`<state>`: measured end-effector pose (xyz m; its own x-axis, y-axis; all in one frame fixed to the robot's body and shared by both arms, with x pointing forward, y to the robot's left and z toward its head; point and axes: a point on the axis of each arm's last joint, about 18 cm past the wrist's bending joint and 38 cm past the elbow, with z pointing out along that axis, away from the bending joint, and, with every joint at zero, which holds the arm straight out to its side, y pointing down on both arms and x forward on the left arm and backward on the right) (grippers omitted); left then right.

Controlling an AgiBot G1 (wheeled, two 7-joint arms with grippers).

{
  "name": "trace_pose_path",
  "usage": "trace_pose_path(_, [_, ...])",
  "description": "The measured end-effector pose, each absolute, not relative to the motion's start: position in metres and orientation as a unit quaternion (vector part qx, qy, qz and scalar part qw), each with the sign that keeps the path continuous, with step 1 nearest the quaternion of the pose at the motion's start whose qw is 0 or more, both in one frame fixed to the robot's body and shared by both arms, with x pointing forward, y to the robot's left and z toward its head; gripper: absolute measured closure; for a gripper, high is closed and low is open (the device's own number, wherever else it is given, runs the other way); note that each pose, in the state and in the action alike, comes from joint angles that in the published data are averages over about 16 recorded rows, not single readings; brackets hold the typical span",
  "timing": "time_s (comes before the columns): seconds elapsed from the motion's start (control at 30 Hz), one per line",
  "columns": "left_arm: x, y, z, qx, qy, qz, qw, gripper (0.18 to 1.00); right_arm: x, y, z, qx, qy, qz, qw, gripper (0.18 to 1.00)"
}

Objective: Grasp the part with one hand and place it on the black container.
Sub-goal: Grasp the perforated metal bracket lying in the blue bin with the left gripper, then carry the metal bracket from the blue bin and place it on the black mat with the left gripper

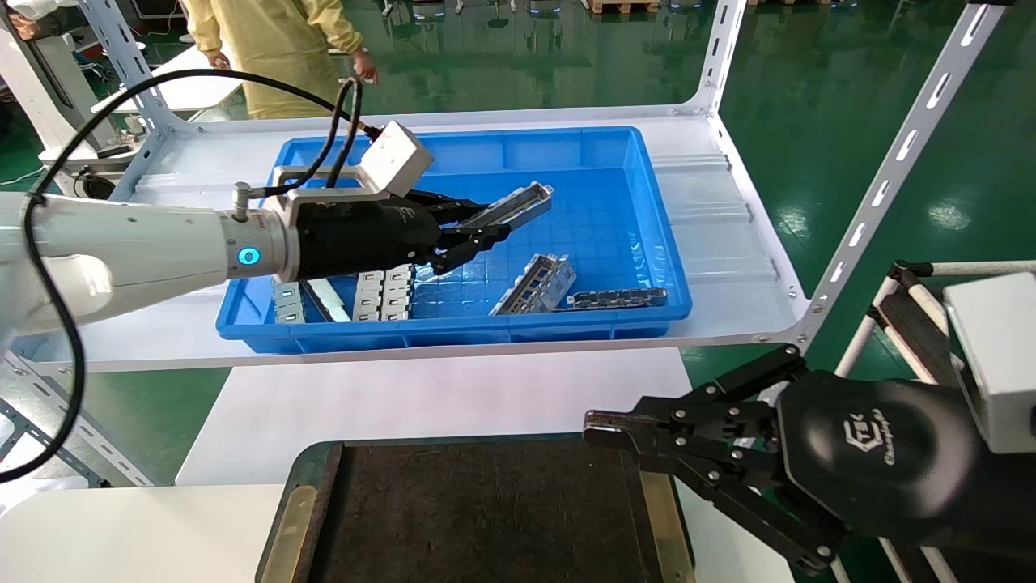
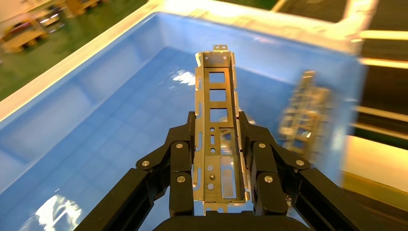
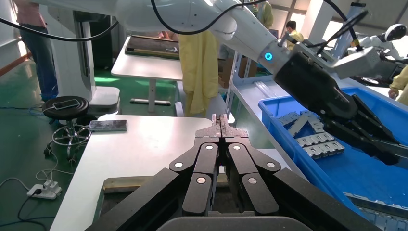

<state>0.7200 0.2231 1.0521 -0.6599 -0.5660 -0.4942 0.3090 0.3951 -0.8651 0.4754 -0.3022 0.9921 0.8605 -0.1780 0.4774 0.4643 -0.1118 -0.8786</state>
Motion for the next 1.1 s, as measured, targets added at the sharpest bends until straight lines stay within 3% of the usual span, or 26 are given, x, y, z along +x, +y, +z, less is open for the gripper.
trace_pose_path(0.33, [0.686,0.231,1.036,-0.035,0.751,-0.563,0.342,0.828,0.475,-0.302,0.992,-0.705,-0.102,-0.244,0.659,0.988])
trace_pose_path(0.63, [0.659,0.226,0.986,-0.018,0.776,-0.569,0.27,0.829,0.475,-0.302,0.992,-0.705,-0.102,-0.244,0.659,0.988])
trace_pose_path(0.87, [0.64,0.217,0.924,-0.047,0.799,-0.559,0.217,0.829,0.475,-0.302,0.992,-0.705,-0.102,-0.244,0.659,0.988])
trace_pose_path(1.1, [0.631,0.206,0.853,-0.125,0.807,-0.542,0.198,0.829,0.475,-0.302,0.992,-0.705,-0.102,-0.244,0.659,0.988])
